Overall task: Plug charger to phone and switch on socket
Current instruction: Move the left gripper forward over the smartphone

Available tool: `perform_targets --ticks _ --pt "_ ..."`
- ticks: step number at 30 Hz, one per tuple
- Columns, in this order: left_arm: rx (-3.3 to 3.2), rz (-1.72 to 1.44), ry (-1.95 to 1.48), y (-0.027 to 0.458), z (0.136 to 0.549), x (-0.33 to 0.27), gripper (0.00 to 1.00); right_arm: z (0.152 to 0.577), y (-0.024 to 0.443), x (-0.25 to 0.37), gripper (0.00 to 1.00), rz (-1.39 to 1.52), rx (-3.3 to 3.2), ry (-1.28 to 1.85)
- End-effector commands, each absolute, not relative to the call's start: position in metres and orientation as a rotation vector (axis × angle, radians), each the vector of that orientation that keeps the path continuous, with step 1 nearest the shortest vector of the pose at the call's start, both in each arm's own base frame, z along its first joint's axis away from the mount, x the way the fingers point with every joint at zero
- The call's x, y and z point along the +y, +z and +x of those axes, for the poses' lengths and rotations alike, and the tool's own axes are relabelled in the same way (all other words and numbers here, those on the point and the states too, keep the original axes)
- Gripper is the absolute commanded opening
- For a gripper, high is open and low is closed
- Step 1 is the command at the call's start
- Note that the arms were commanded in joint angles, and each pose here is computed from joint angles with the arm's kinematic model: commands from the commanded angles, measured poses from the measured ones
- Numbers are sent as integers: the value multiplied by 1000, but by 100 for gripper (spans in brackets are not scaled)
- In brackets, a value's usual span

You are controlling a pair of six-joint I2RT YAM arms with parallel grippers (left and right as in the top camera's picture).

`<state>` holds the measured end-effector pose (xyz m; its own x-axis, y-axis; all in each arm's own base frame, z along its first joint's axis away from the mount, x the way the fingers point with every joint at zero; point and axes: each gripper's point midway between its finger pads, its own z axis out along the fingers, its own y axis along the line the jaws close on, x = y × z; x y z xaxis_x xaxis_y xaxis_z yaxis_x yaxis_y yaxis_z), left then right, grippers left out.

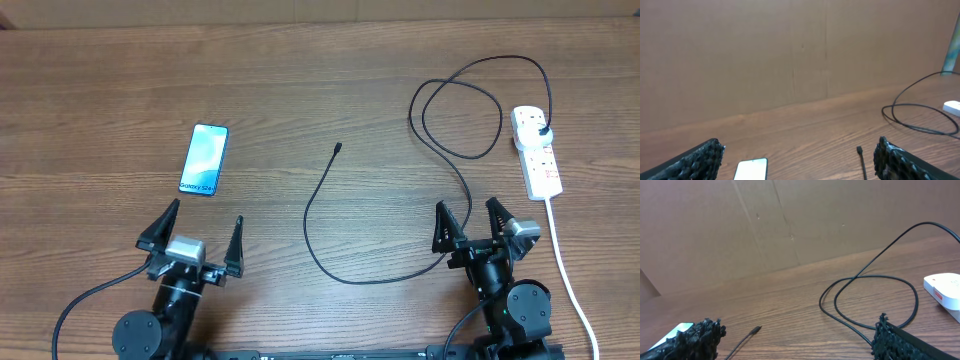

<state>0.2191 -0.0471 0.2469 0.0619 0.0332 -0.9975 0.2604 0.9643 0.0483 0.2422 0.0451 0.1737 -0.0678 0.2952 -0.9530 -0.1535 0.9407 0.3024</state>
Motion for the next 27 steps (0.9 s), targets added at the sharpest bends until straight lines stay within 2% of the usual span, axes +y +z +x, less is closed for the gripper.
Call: perform_targets --ticks 1,12,27 --pt "1478 230 -189 265 215 -48 100 242 171 45 100 109 1596 367" --pt "1593 265 -242 286 238 -57 100 242 171 45 100 109 1596 367" --pt "1888 434 -249 353 301 -69 100 242 171 45 100 109 1596 367"
